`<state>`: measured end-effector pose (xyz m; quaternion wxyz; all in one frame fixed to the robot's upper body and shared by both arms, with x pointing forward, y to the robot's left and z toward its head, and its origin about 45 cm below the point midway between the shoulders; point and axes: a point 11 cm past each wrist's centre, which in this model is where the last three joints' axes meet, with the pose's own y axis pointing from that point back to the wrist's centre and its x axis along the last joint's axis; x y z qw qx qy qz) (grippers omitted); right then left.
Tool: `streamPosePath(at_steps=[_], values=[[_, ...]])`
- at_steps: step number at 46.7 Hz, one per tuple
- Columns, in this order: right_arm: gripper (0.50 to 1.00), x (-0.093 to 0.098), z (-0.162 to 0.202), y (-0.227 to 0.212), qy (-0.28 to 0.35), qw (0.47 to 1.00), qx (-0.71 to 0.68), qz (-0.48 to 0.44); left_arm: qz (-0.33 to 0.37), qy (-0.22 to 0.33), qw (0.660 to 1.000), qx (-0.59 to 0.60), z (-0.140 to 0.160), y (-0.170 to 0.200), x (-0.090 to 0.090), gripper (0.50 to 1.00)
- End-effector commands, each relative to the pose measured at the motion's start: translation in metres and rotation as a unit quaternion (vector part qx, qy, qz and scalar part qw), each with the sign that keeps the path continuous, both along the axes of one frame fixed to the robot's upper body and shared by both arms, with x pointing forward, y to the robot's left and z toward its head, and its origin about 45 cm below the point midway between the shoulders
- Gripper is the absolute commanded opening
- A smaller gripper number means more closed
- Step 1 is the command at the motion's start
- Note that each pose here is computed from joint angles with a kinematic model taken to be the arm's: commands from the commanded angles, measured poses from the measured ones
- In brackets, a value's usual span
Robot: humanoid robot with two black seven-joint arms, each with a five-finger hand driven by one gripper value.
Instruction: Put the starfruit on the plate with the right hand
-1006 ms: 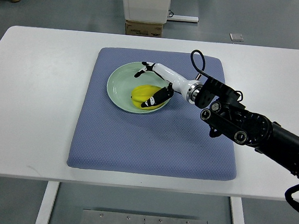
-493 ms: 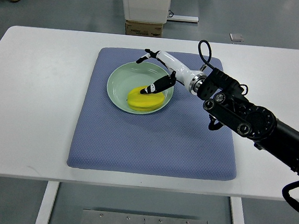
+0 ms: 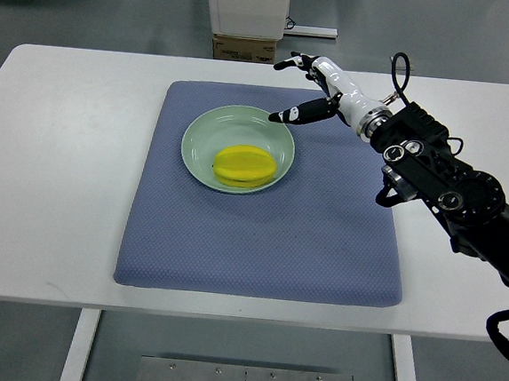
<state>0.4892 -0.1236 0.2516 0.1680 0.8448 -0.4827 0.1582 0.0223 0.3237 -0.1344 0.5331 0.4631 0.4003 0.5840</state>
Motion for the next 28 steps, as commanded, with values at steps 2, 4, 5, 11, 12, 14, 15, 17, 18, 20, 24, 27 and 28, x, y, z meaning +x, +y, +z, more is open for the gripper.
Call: streamPosePath(at_steps=[2,4,5,11,12,14,15,17,18,20,24,27,28], values=[[1.000,0.006,-0.002,-0.023,0.009,0.999,0.032,-0.042,0.000,0.000,1.000,0.000,0.000,0.000,0.000,1.000],[1.000,0.008,-0.004,-0.031,0.012,0.997,0.046,-0.061,0.000,0.000,1.000,0.000,0.000,0.000,0.000,1.000],[1.000,0.008,-0.005,-0.036,0.014,0.996,0.053,-0.070,0.000,0.000,1.000,-0.001,0.000,0.000,0.000,1.000],[1.000,0.011,-0.013,-0.062,0.029,0.987,0.091,-0.128,0.000,0.000,1.000,0.000,0.000,0.000,0.000,1.000],[1.000,0.011,-0.015,-0.066,0.032,0.985,0.098,-0.138,0.000,0.000,1.000,0.000,0.000,0.000,0.000,1.000],[1.000,0.010,-0.018,-0.072,0.039,0.981,0.111,-0.154,0.000,0.000,1.000,0.000,0.000,0.000,0.000,1.000],[1.000,0.010,-0.019,-0.075,0.043,0.979,0.118,-0.160,0.000,0.000,1.000,-0.001,0.000,0.000,0.000,1.000],[1.000,0.010,-0.022,-0.080,0.048,0.975,0.129,-0.175,0.000,0.000,1.000,0.000,0.000,0.000,0.000,1.000],[1.000,0.010,-0.022,-0.082,0.049,0.973,0.134,-0.181,0.000,0.000,1.000,0.000,0.000,0.000,0.000,1.000],[1.000,0.010,-0.022,-0.087,0.053,0.968,0.149,-0.195,0.000,0.000,1.000,0.000,0.000,0.000,0.000,1.000],[1.000,0.009,-0.027,-0.100,0.063,0.956,0.176,-0.225,0.000,0.000,1.000,0.000,0.000,0.000,0.000,1.000],[1.000,0.007,-0.032,-0.107,0.077,0.947,0.195,-0.242,0.000,0.000,1.000,0.000,0.000,0.000,0.000,1.000],[1.000,0.007,-0.034,-0.109,0.081,0.944,0.201,-0.247,0.000,0.000,1.000,0.000,0.000,0.000,0.000,1.000]])
